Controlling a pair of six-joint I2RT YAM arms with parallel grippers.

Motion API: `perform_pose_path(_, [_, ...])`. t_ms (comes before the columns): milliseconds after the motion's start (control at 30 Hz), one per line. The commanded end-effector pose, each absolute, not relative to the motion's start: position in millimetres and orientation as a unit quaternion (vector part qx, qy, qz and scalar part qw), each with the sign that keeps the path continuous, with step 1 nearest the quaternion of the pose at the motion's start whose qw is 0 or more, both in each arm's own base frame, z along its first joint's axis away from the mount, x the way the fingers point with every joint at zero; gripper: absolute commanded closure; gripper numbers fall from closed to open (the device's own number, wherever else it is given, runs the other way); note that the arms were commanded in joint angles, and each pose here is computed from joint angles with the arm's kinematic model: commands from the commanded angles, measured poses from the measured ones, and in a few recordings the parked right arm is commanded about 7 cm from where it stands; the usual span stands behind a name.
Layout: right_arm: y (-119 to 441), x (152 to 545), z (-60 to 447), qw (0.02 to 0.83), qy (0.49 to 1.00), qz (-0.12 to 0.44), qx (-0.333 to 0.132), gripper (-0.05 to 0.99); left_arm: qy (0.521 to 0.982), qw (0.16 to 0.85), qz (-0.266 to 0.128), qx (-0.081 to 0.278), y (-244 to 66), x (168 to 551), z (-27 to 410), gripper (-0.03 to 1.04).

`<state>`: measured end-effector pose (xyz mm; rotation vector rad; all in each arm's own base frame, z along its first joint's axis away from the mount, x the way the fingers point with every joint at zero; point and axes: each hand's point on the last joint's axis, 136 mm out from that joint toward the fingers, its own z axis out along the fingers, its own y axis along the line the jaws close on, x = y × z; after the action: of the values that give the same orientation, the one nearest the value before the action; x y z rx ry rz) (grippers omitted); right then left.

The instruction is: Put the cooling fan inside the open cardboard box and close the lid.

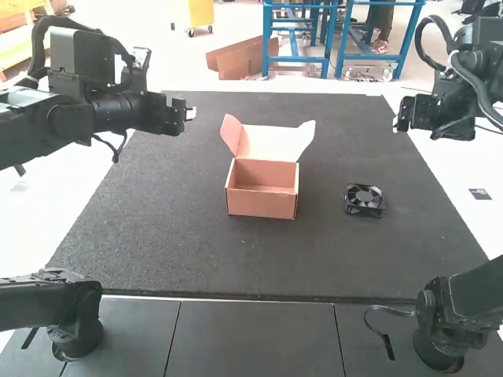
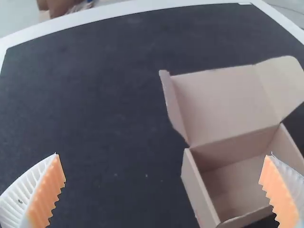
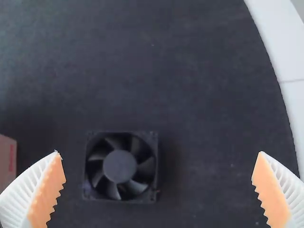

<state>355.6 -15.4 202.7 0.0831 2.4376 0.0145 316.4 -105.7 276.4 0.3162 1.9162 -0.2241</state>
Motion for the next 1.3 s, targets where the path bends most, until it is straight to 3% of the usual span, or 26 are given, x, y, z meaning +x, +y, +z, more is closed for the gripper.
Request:
perform_pose_path(0, [-20.3,359.8,195.6,0.328,0.944,-0.009,0.014,0.03,0.800,0.570,-0.126,0.137,-120.6,311.4,298.1,0.04])
perform_pose_path(167, [-19.3,357.0,163.0,0.271,0.962,-0.004,0.007,0.03,0.811,0.551,-0.146,0.129,-128.3,304.6,292.9,0.04])
perform_pose_path(700, [-33.6,337.2,80.4,0.140,0.990,0.010,0.034,0.03,0.824,0.532,-0.144,0.132,-128.0,300.3,282.0,0.04])
perform_pose_path(1267, [-31.8,355.0,36.2,0.125,0.991,0.026,0.048,0.03,0.826,0.529,-0.145,0.130,-127.6,299.3,281.1,0.04])
